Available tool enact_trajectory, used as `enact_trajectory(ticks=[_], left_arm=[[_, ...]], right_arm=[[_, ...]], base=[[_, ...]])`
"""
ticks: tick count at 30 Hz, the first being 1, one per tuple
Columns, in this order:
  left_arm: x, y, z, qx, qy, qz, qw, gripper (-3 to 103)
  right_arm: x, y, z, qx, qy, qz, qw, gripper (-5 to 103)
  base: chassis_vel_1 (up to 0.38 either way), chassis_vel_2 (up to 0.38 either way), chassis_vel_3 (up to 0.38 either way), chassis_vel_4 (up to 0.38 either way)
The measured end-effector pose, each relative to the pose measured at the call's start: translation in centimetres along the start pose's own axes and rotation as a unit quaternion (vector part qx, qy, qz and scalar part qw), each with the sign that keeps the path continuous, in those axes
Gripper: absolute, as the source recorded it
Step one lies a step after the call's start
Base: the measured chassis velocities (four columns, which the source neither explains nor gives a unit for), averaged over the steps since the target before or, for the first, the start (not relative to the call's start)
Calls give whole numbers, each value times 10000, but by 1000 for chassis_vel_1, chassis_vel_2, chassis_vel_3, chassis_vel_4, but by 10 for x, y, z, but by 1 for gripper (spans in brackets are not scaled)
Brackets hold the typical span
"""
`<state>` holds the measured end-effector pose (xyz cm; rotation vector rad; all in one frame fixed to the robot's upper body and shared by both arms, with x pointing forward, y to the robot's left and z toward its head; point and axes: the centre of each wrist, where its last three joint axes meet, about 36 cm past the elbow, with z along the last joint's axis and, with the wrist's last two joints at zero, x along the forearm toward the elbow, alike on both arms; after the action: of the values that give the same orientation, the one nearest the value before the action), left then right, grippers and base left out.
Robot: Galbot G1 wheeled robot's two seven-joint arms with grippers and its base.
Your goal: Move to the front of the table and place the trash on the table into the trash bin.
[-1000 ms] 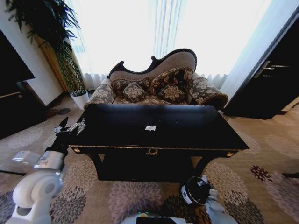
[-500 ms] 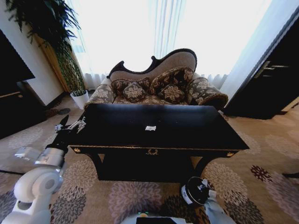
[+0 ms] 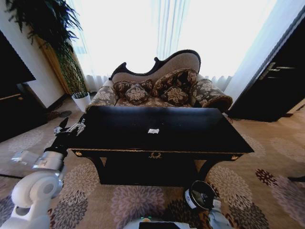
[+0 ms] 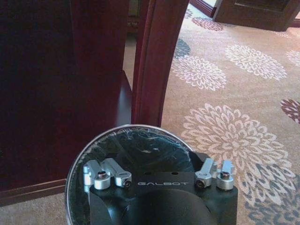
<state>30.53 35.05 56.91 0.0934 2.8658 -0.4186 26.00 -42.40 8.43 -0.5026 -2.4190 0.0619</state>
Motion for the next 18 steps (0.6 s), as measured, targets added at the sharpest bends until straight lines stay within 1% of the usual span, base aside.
enact_trajectory(ticks=[1, 2, 3, 5, 6, 7, 9, 11, 12, 14, 16, 17, 18], left_arm=[[0, 0, 0, 0, 0, 0, 10000, 100], [0, 0, -2, 0, -19, 10, 10000, 100], [1, 0, -3, -3, -30, 16, 10000, 100], [0, 1, -8, 18, -83, 37, 10000, 100], [0, 1, -8, 18, -83, 37, 10000, 100], [-1, 2, -8, 34, -94, 27, 9999, 100], [-4, 7, -5, 65, -72, -10, 10000, 100], [-6, 8, -4, 90, -68, -4, 9999, 100], [-6, 8, -4, 90, -68, -4, 9999, 100], [-7, 7, -4, 114, -79, 32, 9999, 100], [-8, 3, -4, 137, -82, 91, 9998, 100], [-8, 3, -4, 137, -82, 91, 9998, 100], [-8, 2, -4, 151, -81, 121, 9998, 100]], right_arm=[[0, 0, 0, 0, 0, 0, 10000, 80], [4, 0, 1, -40, -15, -65, 10000, 86], [6, 0, 2, -64, -27, -128, 9999, 86], [23, 2, 10, -103, -137, -604, 9980, 96], [23, 2, 10, -103, -137, -604, 9980, 96], [33, 3, 15, 6, -206, -873, 9960, 99], [44, 2, 18, 260, -431, -1307, 9901, 100], [55, 0, 17, 389, -574, -1592, 9848, 100], [55, 0, 17, 389, -574, -1592, 9848, 100], [66, -3, 13, 411, -697, -1807, 9802, 100], [81, -14, 6, 408, -885, -2096, 9729, 100], [81, -14, 6, 408, -885, -2096, 9729, 100], [86, -19, 4, 388, -1017, -2271, 9678, 100]], base=[[0, 0, 0, 0], [0, 0, 0, 0], [0, 0, 0, 0], [0, 0, 0, 0], [0, 0, 0, 0], [0, 0, 0, 0], [0, 0, 0, 0], [0, 0, 0, 0], [0, 0, 0, 0], [0, 0, 0, 0], [0, 0, 0, 0], [0, 0, 0, 0], [0, 0, 0, 0]])
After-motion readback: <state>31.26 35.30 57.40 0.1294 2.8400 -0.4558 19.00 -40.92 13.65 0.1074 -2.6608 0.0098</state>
